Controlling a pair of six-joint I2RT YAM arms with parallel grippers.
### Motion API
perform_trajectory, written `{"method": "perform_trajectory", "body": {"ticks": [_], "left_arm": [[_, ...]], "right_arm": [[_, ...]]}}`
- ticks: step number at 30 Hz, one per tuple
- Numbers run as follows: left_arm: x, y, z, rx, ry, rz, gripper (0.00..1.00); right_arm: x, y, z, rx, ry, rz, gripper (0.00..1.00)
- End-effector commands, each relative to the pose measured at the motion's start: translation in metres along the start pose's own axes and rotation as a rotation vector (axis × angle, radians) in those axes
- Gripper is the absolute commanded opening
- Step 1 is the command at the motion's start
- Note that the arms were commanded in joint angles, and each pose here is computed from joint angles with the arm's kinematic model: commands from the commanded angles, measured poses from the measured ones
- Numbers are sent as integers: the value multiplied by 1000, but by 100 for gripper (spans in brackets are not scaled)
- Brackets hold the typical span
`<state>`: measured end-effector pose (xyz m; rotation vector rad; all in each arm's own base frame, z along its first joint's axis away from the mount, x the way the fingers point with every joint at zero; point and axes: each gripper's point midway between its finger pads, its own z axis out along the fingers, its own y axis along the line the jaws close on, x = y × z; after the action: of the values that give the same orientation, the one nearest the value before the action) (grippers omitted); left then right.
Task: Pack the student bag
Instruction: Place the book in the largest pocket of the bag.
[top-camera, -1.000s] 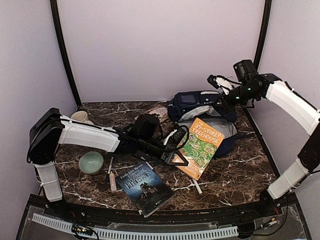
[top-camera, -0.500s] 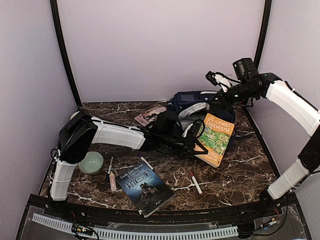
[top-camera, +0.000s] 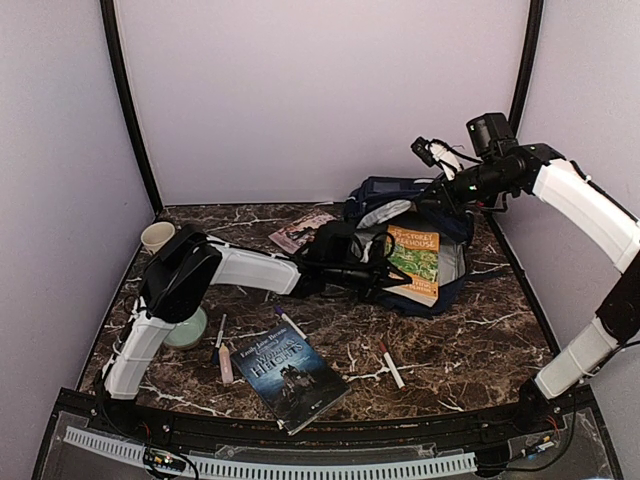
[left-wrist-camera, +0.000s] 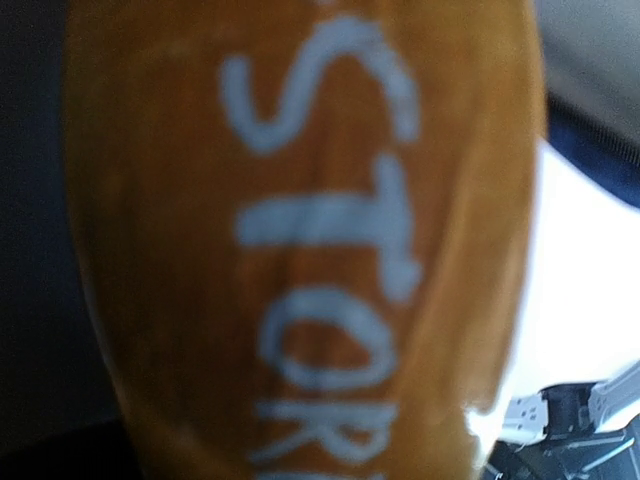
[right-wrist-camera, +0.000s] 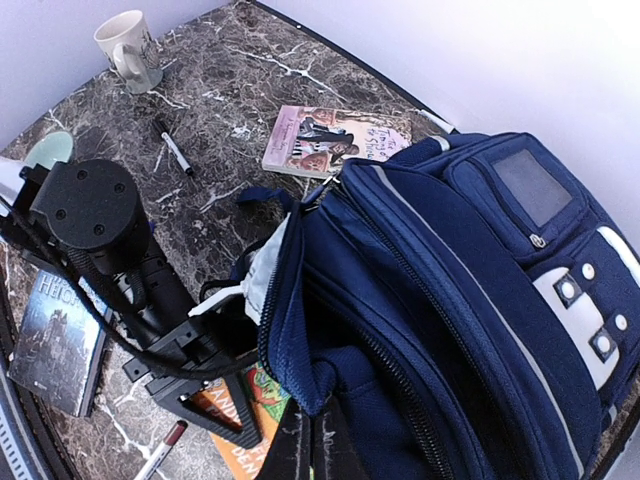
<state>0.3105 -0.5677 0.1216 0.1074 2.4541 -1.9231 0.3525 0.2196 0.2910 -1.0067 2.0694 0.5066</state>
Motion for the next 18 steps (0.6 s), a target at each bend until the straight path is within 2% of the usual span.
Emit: {"method": "perform_trajectory", "body": {"ticks": [1, 9, 15, 18], "left_arm": [[-54, -32, -14, 101, -169, 42, 0], [-58, -47, 1, 176, -109, 122, 0], [-24, -66, 3, 176, -3, 202, 0], [1, -62, -3, 151, 54, 205, 0]], "right_arm": [[-62, 30, -34, -80, -235, -96, 0], [-54, 34, -24, -114, -220, -123, 0], [-50, 31, -11, -121, -218, -134, 0], [-50, 32, -6, -133, -224, -146, 0]]}}
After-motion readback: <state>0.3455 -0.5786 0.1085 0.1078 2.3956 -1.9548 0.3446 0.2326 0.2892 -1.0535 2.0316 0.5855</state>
